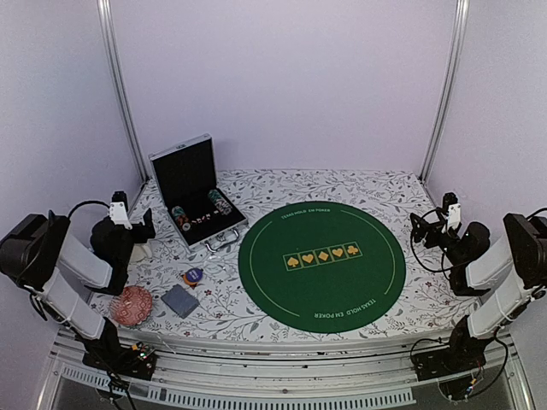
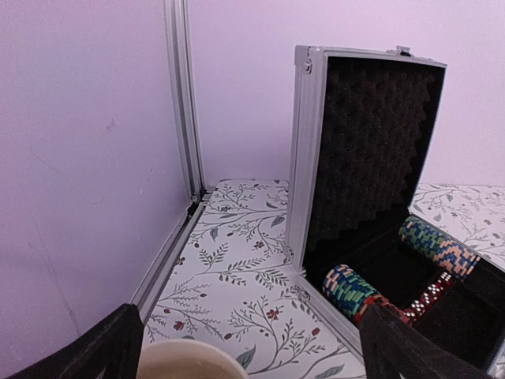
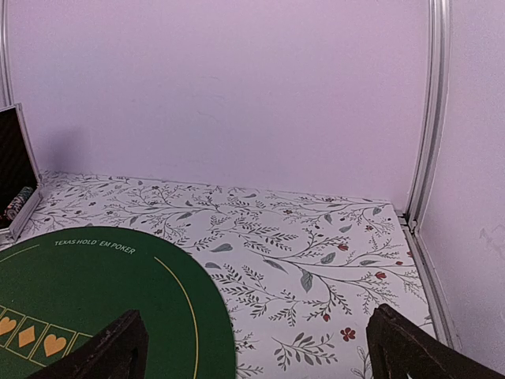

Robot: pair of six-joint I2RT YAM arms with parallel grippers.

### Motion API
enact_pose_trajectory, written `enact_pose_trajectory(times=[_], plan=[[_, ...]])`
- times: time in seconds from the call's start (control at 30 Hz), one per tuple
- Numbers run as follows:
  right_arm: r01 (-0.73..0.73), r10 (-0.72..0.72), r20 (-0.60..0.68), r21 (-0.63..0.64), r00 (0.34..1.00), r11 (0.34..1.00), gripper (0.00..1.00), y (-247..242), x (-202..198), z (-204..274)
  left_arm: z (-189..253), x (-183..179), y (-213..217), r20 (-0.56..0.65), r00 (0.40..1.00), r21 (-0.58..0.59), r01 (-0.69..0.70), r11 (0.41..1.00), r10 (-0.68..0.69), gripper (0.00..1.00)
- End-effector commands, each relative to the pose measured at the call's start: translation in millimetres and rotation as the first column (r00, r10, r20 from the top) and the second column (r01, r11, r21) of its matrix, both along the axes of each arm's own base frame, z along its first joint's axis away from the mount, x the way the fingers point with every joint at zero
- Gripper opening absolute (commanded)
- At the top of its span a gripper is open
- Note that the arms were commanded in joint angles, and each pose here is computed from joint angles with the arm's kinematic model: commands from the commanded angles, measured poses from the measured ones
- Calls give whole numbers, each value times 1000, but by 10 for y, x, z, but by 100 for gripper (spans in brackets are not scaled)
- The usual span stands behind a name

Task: Distribute texas hold em gaming equipment
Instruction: Pick up the dealer button from the center of the board.

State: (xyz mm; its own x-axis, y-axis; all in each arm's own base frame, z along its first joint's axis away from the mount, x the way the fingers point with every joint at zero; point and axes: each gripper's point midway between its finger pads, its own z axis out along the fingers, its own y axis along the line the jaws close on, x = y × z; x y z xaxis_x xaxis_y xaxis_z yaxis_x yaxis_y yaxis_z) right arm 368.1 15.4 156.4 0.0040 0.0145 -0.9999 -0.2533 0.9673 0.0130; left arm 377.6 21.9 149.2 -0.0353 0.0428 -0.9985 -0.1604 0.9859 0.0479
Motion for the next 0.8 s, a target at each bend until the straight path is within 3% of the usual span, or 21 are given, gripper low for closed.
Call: enact_pose_trajectory(times=[0.0, 0.27, 0.4, 0.47, 0.6, 0.63, 0.77], plan=[[6, -6, 18, -1, 1000, 1000, 99, -6, 18, 41, 77, 22, 0, 28, 1000, 11, 2, 1000, -3, 98], [10, -10, 15, -1, 1000, 1000, 99, -12, 29, 39, 208, -32, 10, 60, 998, 15, -4, 1000, 3, 98], [30, -30, 42, 4, 999, 1000, 99, -46, -11, 130, 438, -19, 230, 28, 990, -32, -136, 990, 137, 98], [77, -78, 37, 31, 996, 997, 99, -136, -24, 238, 735, -71, 300, 84, 978, -29, -190, 981, 192, 98], [182, -194, 75, 140, 978, 973, 99, -411, -95, 722, 1364, -241, 426, 192, 940, -80, -272, 959, 283, 98], [163, -185, 91, 205, 979, 965, 99, -434, -141, 875, 1498, -253, 425, 205, 936, -97, -270, 958, 284, 98], [-21, -29, 197, 247, 980, 969, 99, -215, -359, 1536, 1949, -188, 153, 201, 965, -118, -147, 982, 169, 98]])
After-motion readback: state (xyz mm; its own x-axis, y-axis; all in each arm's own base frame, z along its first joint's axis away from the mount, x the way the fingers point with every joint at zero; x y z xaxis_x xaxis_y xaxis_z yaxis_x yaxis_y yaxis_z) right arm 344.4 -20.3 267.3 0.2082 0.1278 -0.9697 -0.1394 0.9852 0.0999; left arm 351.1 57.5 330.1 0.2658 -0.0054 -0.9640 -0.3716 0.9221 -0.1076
